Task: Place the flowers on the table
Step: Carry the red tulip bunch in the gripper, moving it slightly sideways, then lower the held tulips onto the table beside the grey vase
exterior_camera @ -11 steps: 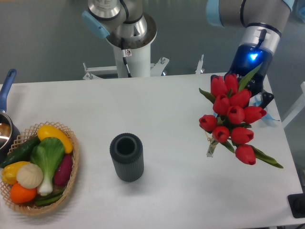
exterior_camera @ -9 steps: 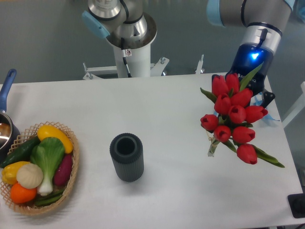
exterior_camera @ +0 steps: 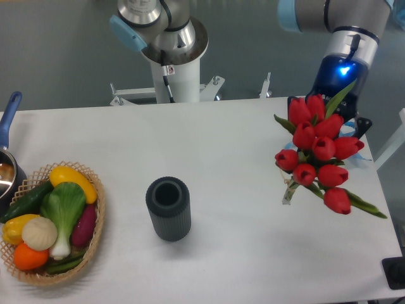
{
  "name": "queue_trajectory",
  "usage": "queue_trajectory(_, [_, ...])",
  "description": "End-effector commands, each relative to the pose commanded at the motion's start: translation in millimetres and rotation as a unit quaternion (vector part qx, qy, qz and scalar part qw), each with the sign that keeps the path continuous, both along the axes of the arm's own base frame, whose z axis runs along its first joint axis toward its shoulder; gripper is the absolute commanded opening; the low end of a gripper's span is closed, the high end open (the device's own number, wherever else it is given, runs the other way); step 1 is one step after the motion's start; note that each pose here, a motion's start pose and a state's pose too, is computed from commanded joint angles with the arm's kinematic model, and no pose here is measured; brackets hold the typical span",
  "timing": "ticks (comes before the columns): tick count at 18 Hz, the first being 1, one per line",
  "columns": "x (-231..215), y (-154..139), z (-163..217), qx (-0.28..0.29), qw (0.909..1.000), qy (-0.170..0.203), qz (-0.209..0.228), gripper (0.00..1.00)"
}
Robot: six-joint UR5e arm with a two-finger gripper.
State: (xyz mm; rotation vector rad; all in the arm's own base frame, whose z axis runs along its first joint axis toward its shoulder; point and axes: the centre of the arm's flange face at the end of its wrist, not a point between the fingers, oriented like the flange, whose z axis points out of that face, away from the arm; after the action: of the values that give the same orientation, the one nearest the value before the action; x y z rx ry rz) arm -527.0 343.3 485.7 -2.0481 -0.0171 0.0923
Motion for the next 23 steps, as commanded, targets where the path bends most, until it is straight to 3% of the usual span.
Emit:
queue_trajectory(7, [2.1, -2.2, -4.6, -0.085, 0.995, 0.036, 0.036, 0.46])
queue_trajectory(9, [7.5, 1.2, -13.0, -0.13, 0.9889, 0.061, 0.038, 0.45])
queue_trajectory(13, [23.5, 25.3, -42.5, -0.244, 0.9625, 0.116, 0.02, 0.45])
queue_trajectory(16, [18.2, 34.9, -72.9, -0.3, 0.9447, 0.131, 0.0, 0.45])
queue_trajectory(20, [22.0, 61.0, -117.3, -0.412, 0.8958, 0.163, -0.035, 0.45])
queue_trajectory(21, [20.3, 66.0, -132.0, -0.432, 0.8865, 0.162, -0.039, 0.45])
queue_trajectory(23, [12.5, 72.9, -154.5, -0.454, 0.8759, 0.156, -0.044, 0.45])
